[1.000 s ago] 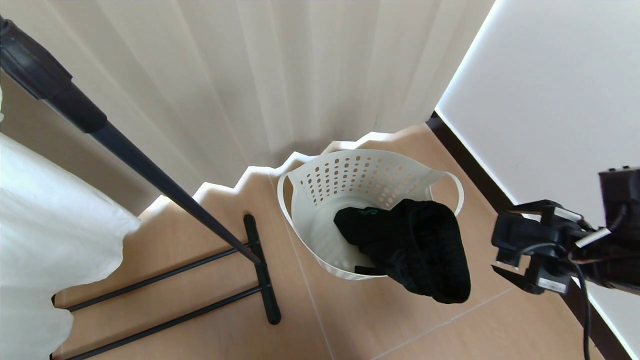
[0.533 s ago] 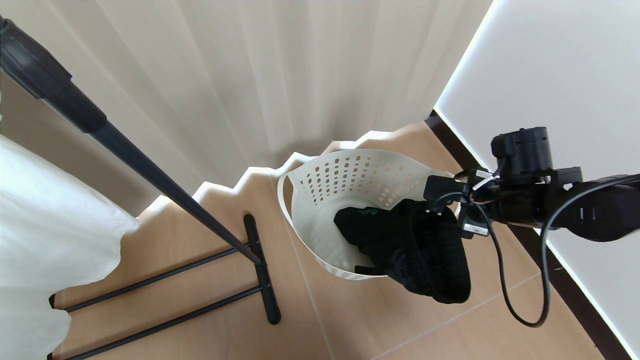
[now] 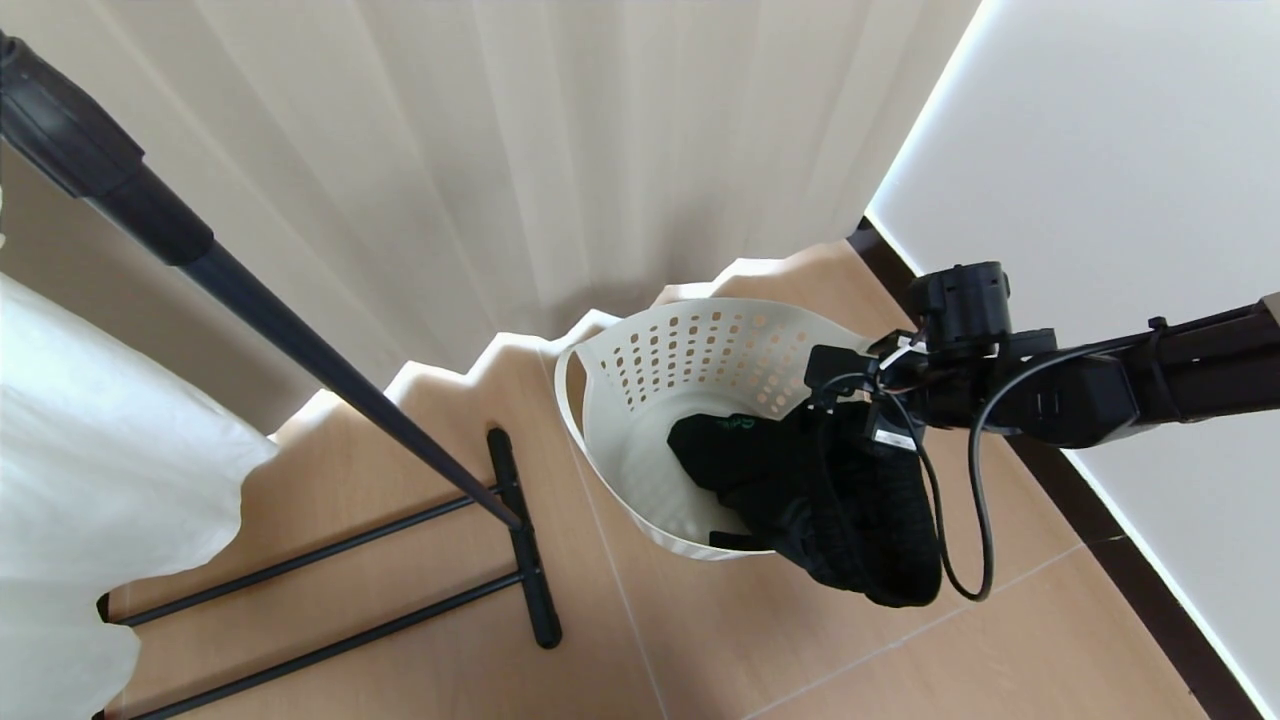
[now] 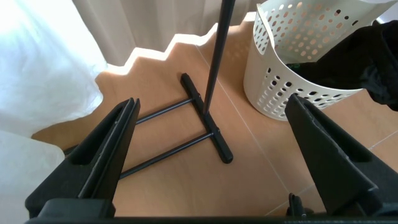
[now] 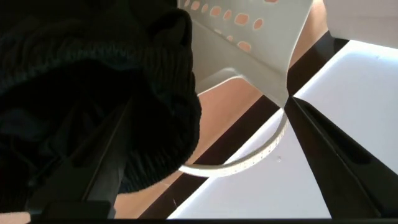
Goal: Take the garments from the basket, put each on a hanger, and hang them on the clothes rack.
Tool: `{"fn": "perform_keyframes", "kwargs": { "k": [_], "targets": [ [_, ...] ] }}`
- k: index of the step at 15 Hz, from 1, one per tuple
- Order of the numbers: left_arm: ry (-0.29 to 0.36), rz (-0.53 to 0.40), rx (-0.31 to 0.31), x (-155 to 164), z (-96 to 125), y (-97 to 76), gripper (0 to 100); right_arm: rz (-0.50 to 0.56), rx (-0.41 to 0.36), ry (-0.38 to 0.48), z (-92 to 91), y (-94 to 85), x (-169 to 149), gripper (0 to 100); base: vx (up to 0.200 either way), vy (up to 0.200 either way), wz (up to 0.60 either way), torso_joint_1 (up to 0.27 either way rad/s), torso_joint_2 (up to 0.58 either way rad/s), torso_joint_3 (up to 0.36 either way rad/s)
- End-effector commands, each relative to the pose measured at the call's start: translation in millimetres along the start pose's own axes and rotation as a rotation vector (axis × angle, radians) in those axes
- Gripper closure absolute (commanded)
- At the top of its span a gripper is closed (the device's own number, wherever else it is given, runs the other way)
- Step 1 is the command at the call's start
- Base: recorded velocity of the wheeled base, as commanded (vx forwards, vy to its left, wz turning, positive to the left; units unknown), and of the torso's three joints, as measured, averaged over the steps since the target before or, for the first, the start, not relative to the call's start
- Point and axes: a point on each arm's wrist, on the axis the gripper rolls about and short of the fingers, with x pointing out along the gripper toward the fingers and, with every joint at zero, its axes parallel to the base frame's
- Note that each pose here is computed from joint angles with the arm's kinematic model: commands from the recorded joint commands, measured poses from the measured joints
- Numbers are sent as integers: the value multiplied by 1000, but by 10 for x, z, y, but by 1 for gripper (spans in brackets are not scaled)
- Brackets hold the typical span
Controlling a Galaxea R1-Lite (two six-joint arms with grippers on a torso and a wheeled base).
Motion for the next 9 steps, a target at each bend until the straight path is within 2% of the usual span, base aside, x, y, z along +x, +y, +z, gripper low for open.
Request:
{"fn": "perform_keyframes", "kwargs": {
  "k": [1,3,5,9],
  "targets": [
    [0,0,0,1,1,0,0,1,0,4,23,1,133,0,0,0,0,0,0,0],
    [0,0,0,1,1,0,0,-6,1,6,32,-8,149,0,0,0,0,0,0,0],
    [0,0,0,1,1,0,0,1,36,30,14,34,246,0,0,0,0,0,0,0],
    [0,0,0,1,1,0,0,-71,75,-1,4,24,398,0,0,0,0,0,0,0]
  ]
}}
